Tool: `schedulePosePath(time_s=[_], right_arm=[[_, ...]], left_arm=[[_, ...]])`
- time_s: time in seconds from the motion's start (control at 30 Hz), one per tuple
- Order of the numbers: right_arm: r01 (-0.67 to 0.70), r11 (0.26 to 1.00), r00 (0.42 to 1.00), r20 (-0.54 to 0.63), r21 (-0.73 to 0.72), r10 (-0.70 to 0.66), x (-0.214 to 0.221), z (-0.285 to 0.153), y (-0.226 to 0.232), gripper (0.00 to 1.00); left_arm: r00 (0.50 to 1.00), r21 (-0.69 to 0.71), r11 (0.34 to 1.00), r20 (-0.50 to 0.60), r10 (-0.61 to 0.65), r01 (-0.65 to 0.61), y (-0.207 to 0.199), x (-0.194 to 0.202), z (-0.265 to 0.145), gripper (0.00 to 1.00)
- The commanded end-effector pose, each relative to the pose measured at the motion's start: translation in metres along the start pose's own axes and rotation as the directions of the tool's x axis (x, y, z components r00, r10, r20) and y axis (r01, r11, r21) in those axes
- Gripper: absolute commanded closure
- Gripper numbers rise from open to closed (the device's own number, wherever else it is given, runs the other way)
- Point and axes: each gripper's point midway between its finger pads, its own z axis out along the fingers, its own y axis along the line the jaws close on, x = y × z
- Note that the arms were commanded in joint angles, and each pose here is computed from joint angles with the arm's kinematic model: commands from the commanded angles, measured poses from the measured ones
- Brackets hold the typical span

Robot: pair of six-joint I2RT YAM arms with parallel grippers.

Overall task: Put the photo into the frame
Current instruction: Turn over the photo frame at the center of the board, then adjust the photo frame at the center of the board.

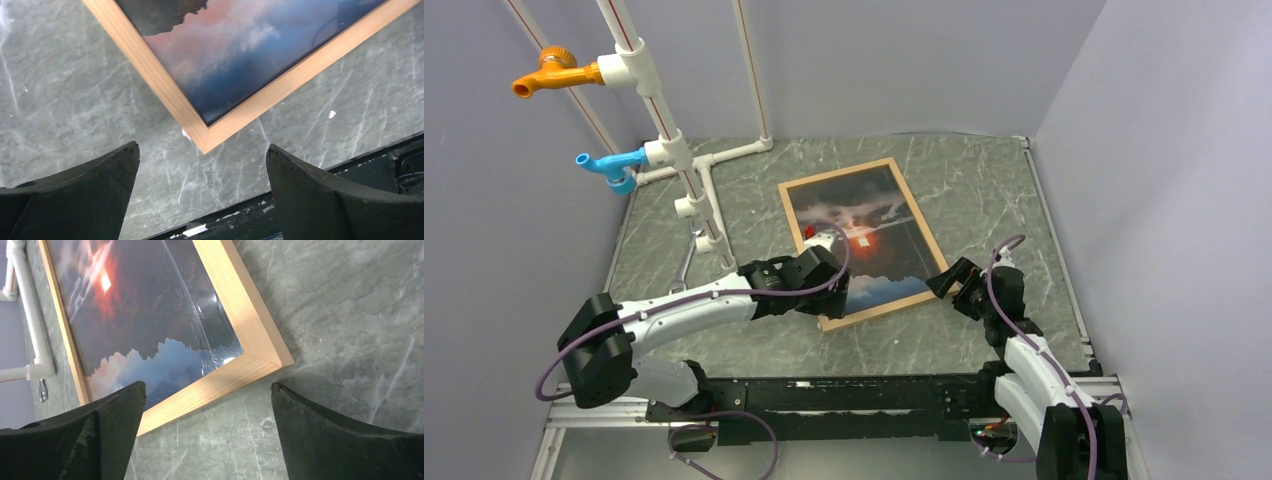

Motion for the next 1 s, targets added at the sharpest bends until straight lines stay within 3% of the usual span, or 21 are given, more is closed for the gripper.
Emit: schedulePosePath(time_s=[0.0,0.13,0.3,0.6,0.97], right_arm=[[0.063,0.998,0.996,0.070,0.006,-0.064,-0.030,-0.001,0.012,0.01],[0.101,0.993,0.990,0.090,0.056,-0.105,-0.045,-0.002,0.011,0.00],[0.083,0.970,0.984,0.132,0.230,-0.115,-0.079,-0.002,-0.006,0.00],[0.109,0.979,0.973,-0.222,0.170,-0.069,-0.065,0.048,0.005,0.00],[0.087,0.993,0.915,-0.401,0.076,-0.050,-0.008,0.039,0.005,0.00]], left_arm=[[0.997,0.027,0.997,0.018,-0.075,0.075,0.011,-0.006,-0.006,0.01],[0.991,0.047,0.990,0.005,-0.135,0.135,0.025,-0.004,0.003,0.01],[0.981,0.098,0.976,-0.028,-0.194,0.196,0.032,0.004,0.013,0.01],[0.947,0.191,0.929,-0.102,-0.304,0.318,0.039,-0.001,0.039,0.01],[0.938,0.193,0.927,-0.198,-0.286,0.323,0.036,-0.027,0.070,0.01]])
